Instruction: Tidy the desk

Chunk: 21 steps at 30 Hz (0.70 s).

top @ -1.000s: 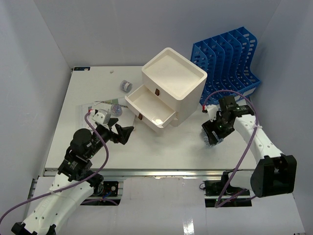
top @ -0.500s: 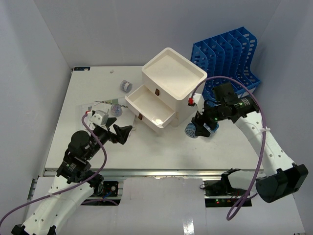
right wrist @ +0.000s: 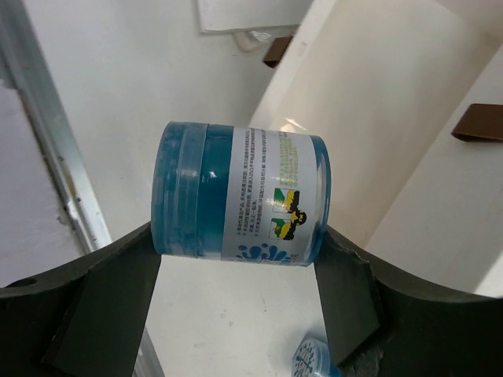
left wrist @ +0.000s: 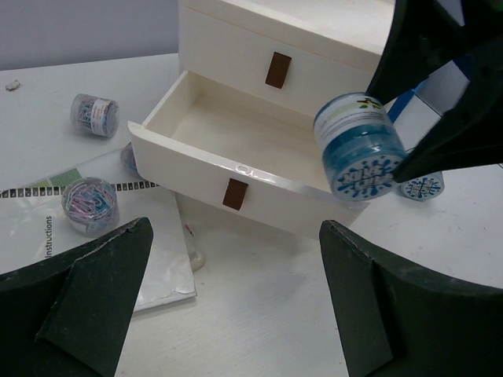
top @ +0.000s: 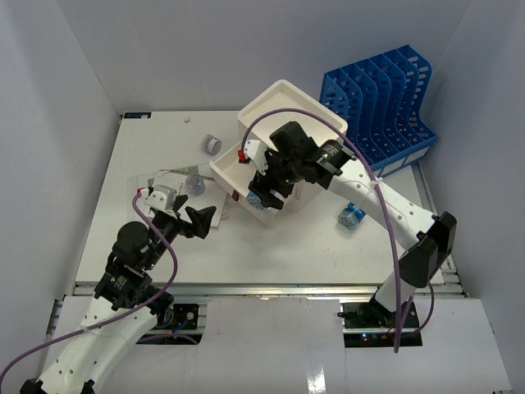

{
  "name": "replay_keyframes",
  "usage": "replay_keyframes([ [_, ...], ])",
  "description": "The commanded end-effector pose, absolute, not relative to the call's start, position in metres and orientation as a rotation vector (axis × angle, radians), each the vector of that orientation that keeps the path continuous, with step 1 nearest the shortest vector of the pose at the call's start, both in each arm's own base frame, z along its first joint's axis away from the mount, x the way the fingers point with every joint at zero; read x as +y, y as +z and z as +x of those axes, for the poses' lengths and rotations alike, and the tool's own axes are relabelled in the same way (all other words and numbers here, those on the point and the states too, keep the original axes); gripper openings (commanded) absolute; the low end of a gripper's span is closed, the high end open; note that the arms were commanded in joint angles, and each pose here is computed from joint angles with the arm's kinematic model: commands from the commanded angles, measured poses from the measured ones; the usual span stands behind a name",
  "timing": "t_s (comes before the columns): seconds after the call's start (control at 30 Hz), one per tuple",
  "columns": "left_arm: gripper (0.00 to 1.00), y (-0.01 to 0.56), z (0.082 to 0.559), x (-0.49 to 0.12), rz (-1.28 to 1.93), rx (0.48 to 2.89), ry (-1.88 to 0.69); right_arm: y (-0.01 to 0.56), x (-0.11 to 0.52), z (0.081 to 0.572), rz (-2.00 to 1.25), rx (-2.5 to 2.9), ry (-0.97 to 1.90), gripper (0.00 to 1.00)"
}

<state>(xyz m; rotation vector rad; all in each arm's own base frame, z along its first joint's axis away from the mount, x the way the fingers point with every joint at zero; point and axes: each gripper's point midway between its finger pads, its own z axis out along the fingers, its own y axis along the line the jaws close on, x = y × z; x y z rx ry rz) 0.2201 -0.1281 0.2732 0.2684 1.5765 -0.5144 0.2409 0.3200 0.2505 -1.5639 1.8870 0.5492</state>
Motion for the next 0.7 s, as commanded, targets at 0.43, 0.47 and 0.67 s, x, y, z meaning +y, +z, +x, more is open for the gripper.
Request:
replay_keyframes([
  [0.43,0.98,0.278,0.22,-0.126,0.27,1.554,-0.504,0.233,0.321,0.329,-1.224,2.007,0.124,0.56],
  [0.47,0.98,0.278,0.22,-0.127,0.272,1.553,-0.505,0.23,0.321,0.327,-1.239,2.011,0.133,0.66],
  [0.67,0.98,0.277,0.22,-0.129,0.281,1.556,-0.515,0.23,0.326,0.312,-1.303,1.994,0.218,0.86],
])
